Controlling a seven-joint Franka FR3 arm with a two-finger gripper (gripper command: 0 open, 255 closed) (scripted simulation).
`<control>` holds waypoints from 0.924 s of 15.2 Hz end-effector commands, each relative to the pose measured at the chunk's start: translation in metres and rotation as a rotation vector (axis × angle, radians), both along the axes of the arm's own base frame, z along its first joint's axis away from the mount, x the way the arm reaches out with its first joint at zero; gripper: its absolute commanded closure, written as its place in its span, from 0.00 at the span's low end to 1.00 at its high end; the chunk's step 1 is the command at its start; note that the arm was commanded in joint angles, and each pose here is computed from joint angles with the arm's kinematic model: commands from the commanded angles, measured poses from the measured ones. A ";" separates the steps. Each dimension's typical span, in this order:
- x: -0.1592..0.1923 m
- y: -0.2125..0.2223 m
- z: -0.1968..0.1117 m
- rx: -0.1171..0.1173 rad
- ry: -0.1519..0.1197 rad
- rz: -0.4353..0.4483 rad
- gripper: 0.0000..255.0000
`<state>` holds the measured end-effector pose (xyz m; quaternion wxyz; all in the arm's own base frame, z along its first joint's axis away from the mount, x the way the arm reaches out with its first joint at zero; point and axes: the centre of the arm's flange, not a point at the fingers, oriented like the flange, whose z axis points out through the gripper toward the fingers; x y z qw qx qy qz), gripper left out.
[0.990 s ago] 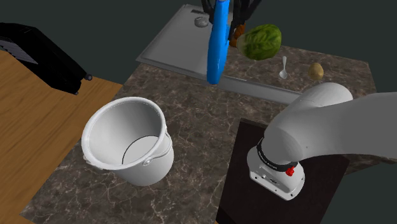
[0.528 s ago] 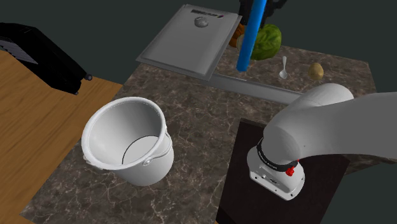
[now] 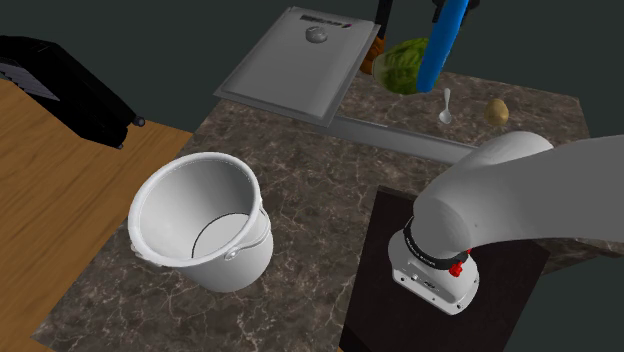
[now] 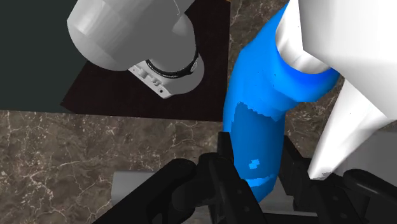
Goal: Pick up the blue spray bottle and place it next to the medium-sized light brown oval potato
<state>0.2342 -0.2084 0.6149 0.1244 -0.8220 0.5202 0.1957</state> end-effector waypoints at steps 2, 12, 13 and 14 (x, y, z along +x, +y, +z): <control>-0.008 -0.039 0.001 -0.001 0.001 0.001 1.00; -0.040 -0.167 0.001 -0.001 0.001 0.001 1.00; -0.044 -0.180 0.001 -0.001 0.001 0.001 1.00; -0.047 -0.192 0.001 -0.001 0.001 0.001 1.00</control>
